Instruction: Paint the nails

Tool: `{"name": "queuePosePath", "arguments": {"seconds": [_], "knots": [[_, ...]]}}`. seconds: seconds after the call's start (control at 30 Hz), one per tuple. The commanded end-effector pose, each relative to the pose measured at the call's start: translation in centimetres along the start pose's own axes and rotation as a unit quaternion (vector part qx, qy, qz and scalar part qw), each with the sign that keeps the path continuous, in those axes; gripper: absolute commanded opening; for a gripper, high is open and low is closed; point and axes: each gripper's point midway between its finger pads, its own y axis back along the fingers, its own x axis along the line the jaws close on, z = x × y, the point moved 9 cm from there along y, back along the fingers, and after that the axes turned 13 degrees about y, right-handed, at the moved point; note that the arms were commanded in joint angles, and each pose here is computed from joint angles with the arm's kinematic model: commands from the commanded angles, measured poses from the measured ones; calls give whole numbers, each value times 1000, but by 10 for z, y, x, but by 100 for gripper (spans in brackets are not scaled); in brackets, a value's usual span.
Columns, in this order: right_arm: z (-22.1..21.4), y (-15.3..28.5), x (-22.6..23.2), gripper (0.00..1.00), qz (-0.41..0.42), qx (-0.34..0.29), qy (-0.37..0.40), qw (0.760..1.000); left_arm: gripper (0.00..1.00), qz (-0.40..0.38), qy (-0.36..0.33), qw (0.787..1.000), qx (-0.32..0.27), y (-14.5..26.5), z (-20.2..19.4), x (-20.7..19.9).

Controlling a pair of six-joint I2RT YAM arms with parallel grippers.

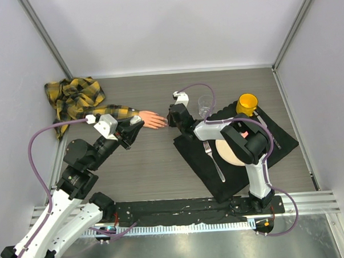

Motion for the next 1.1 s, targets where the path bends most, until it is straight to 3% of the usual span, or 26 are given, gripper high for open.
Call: {"name": "queuePosePath", "arguments": {"seconds": [0.0, 0.53, 1.07], "knots": [[20, -3, 2, 0, -7, -32, -19, 999, 0, -12, -2, 1000, -28, 1, 16, -5], [31, 22, -6, 0, 8, -71, -30, 997, 0, -14, -1, 1000, -26, 0, 15, -5], [30, 11, 11, 1, 48, -74, -24, 996, 0, -12, -2, 1000, -25, -1, 15, -4]]}}
